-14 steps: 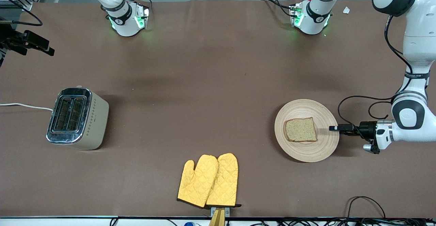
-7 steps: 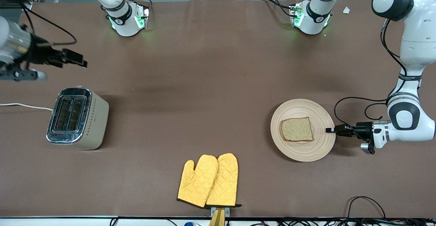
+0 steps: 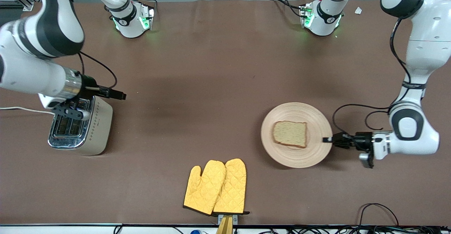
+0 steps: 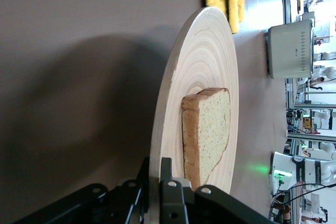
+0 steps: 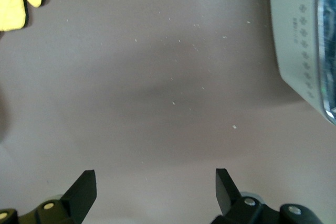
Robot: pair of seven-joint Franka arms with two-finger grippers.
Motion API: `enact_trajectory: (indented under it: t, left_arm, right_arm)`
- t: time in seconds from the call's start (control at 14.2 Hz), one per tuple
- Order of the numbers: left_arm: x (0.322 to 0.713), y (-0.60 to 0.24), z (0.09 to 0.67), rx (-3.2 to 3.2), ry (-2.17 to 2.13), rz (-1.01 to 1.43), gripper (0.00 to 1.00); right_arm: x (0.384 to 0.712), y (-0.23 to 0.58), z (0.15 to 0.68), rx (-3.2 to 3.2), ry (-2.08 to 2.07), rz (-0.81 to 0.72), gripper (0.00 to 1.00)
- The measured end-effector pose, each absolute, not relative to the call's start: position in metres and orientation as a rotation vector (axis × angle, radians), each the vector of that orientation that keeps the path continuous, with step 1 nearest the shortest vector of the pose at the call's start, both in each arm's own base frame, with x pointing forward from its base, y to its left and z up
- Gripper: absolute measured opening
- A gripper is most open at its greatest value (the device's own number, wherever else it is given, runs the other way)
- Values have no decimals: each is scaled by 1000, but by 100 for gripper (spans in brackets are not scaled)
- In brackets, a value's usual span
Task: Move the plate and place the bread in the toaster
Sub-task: 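Push the plate toward the toaster while the right gripper reaches the bread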
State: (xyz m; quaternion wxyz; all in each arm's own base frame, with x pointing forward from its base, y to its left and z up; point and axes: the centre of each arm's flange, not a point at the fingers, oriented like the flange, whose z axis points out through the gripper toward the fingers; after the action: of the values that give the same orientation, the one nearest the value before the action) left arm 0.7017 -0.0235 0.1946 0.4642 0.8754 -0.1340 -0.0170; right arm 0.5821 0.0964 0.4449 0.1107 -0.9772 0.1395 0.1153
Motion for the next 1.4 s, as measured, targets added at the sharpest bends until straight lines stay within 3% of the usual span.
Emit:
enact_trajectory:
  t: [0.28, 0.63, 0.98, 1.19, 1.4]
  left_arm:
    - [701, -198, 211, 2114, -256, -24, 10]
    - [641, -385, 173, 2053, -148, -75, 10]
    - [587, -481, 120, 2048, -115, -107, 10]
    - [579, -492, 113, 2046, -107, -120, 9]
    - [586, -490, 119, 2042, -49, -137, 35]
  right_arm:
    - [586, 135, 382, -2884, 463, 349, 100]
    - [597, 125, 334, -2892, 524, 379, 100]
    - [600, 115, 328, -2935, 518, 368, 100]
    - [599, 122, 325, -2973, 518, 358, 100]
    - [595, 139, 311, -2986, 534, 396, 97]
